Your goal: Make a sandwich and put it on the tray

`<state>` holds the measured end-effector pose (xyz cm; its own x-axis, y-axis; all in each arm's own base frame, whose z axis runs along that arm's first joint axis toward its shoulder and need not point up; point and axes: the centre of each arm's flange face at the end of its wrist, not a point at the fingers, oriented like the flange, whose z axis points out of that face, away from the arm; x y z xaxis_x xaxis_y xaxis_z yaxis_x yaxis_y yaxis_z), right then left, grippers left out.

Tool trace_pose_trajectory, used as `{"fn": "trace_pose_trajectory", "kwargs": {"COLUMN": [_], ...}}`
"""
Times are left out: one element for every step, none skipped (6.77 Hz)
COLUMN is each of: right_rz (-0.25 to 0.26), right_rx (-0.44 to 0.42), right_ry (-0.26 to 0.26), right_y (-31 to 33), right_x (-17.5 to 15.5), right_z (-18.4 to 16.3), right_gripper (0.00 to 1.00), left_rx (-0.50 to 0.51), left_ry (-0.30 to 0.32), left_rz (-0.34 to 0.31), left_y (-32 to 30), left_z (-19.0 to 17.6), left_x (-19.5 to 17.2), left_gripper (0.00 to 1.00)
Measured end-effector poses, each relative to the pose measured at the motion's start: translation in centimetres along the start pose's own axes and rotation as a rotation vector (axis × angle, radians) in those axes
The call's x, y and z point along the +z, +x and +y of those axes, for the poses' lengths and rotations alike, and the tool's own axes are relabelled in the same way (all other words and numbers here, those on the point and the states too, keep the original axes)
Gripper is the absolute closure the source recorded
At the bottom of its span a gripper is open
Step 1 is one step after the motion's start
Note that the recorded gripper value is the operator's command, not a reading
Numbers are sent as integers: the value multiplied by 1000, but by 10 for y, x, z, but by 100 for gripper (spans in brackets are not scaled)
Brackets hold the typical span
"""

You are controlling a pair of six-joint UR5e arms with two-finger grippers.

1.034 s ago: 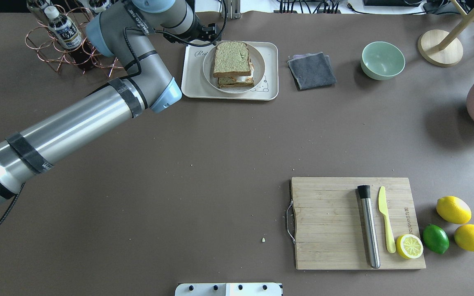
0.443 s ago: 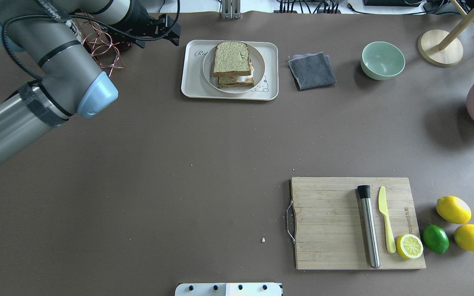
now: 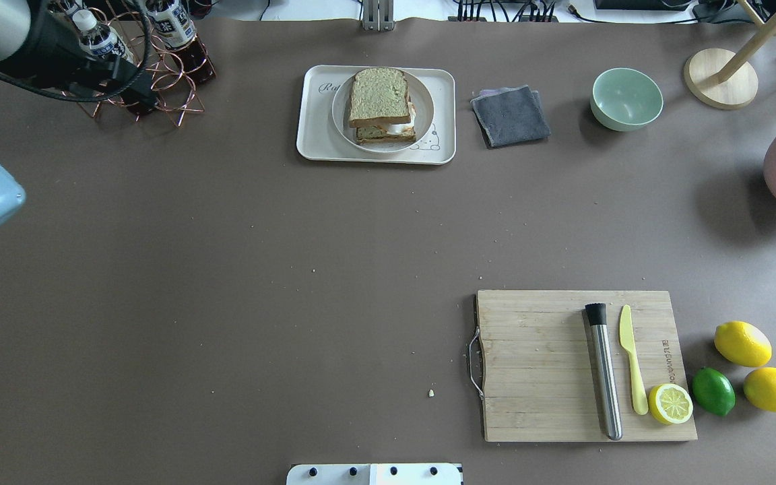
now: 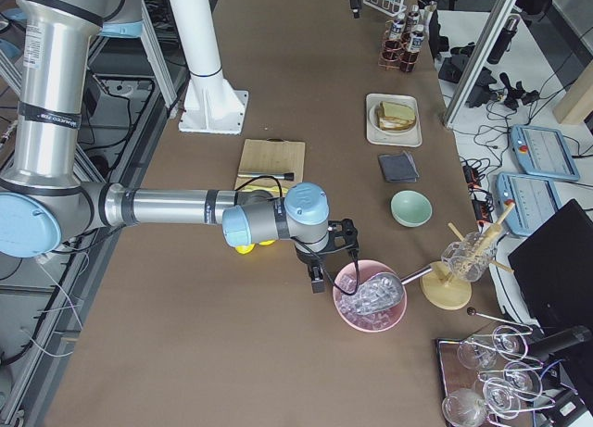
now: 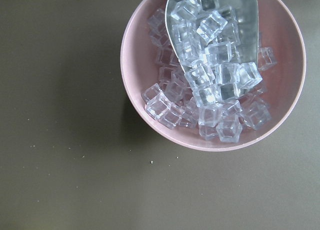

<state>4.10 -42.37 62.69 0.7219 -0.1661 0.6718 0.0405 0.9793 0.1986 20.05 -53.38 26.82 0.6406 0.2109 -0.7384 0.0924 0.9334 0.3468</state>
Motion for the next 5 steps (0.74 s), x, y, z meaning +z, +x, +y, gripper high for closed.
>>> {"fn": "trace_pose_trajectory", "kwargs": {"right_rz": [4,9,16,24,32], "right_rx": [17,36,65,75,65], "right_ry": [13,25,30,29,21], "right_y": [8,16,25,37,48], "right_x": [-7,-15,-24,-31,-37], "right_z": [2,5,8,14,21], "right_gripper": [0,0,0,0,0], "left_rx": [47,86,119,152,180], "left_ry": [-24,-51,-72,-89,-101], "left_rz": [-39,-64,-91,-117,-127], "left_y": [-64,-129,-194,-252,-296], "left_z": [20,38,60,82,102], "left_x": [-14,-28,-43,-57,-68], "left_gripper": [2,2,2,2,2]}}
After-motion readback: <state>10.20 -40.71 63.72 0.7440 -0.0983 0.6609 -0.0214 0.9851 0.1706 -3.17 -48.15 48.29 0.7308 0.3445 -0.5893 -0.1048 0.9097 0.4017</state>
